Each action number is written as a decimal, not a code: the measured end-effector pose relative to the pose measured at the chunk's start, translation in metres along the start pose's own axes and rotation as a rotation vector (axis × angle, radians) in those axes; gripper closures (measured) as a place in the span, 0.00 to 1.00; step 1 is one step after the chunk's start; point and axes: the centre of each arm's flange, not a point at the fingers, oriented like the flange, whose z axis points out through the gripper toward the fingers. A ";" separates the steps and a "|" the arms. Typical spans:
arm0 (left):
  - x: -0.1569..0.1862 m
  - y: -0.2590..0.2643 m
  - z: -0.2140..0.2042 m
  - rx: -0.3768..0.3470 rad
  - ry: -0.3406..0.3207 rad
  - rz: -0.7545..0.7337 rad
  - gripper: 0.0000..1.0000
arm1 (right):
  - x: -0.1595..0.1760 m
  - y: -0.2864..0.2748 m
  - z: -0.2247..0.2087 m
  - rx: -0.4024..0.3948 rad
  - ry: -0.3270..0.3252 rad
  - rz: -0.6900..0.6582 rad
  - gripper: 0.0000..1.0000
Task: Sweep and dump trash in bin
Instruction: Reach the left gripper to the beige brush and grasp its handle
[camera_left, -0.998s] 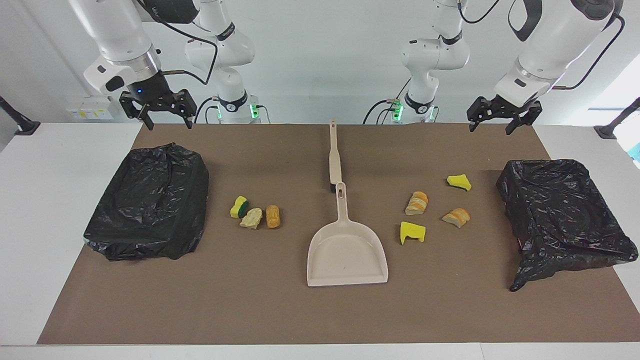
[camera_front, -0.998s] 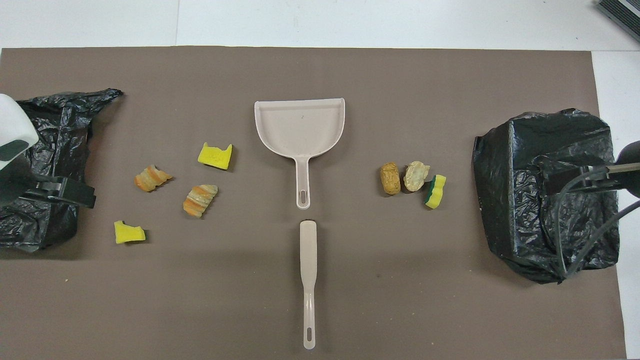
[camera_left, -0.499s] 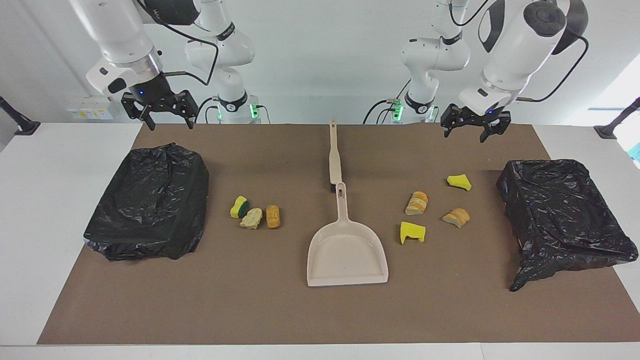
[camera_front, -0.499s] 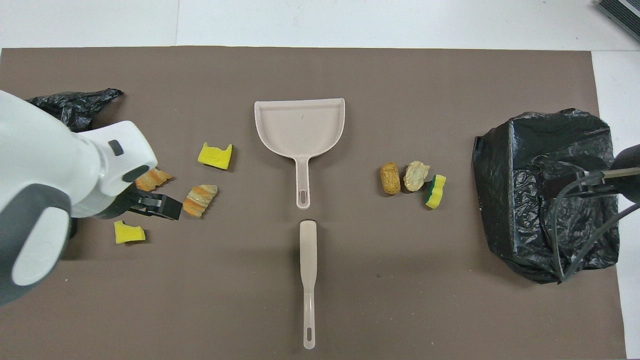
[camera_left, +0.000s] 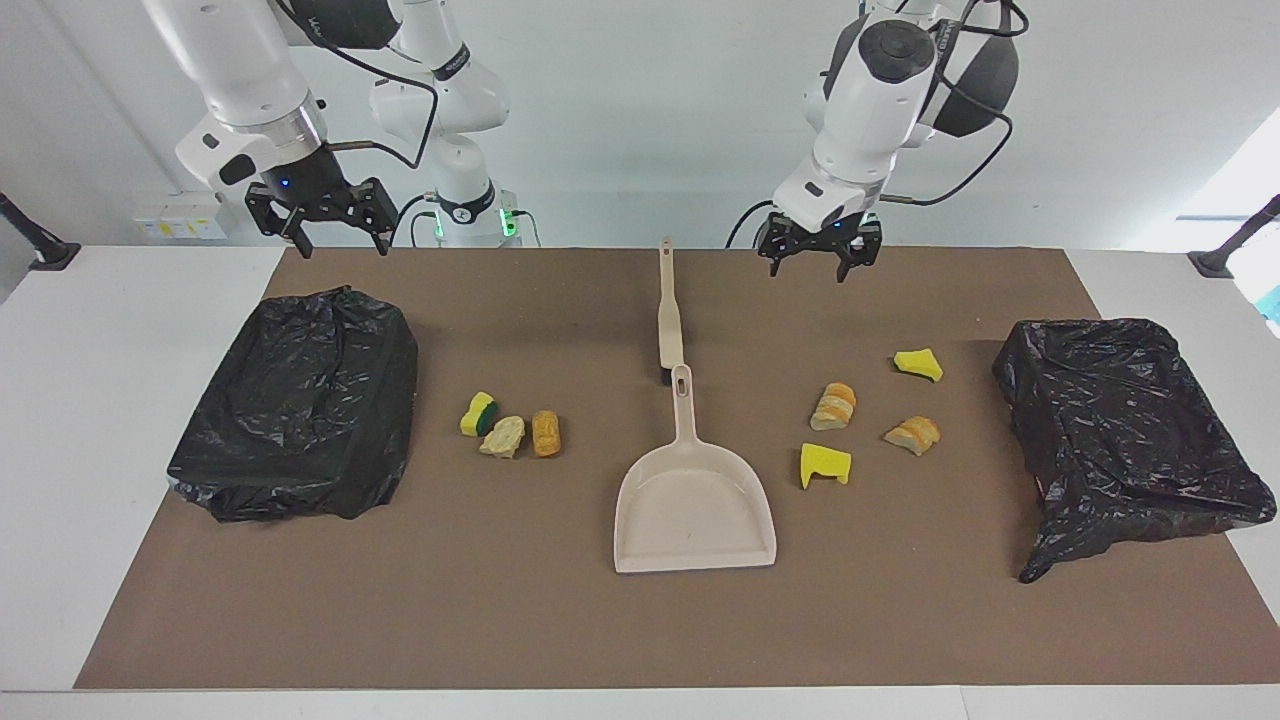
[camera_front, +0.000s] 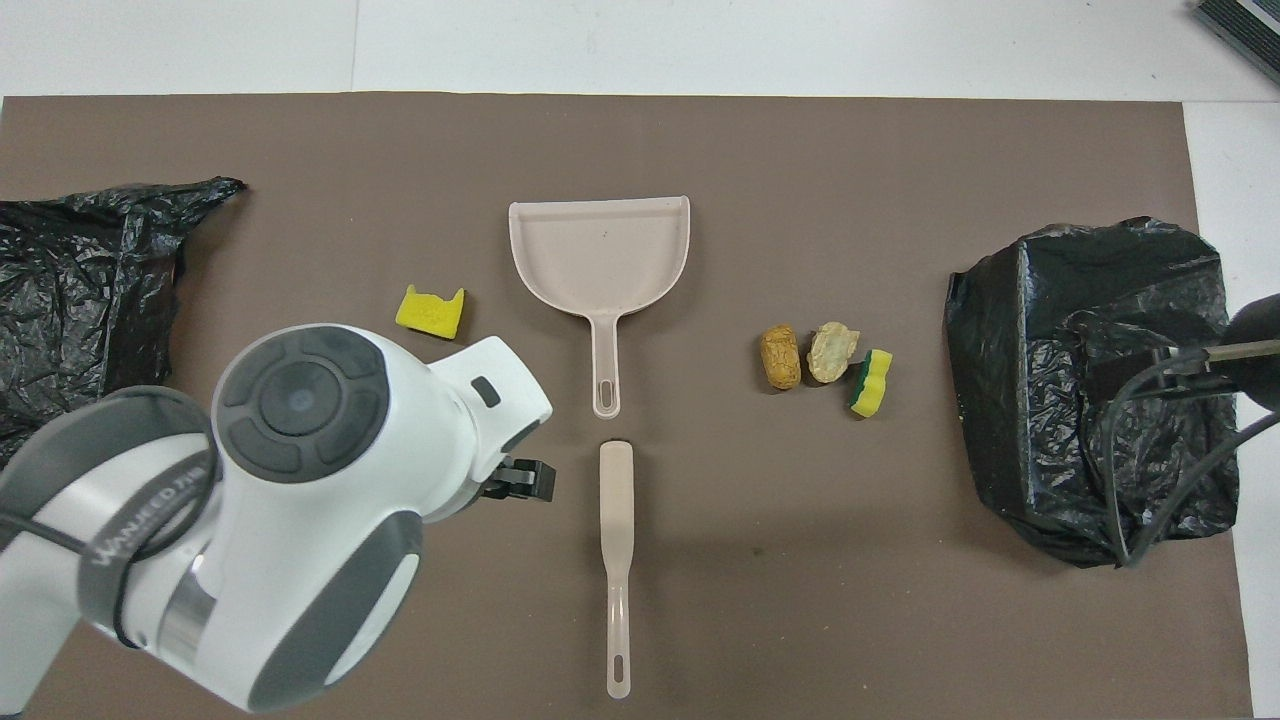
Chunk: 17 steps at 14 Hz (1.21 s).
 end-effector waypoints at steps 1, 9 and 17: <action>-0.005 0.011 0.011 0.004 -0.005 0.002 0.00 | 0.000 0.000 0.000 0.000 0.000 0.000 0.00; -0.067 0.117 0.140 0.028 0.004 0.032 0.00 | 0.000 0.000 0.000 0.000 0.000 0.000 0.00; -0.080 0.139 0.184 0.048 -0.007 -0.066 0.05 | 0.000 0.000 0.002 0.000 -0.003 0.000 0.00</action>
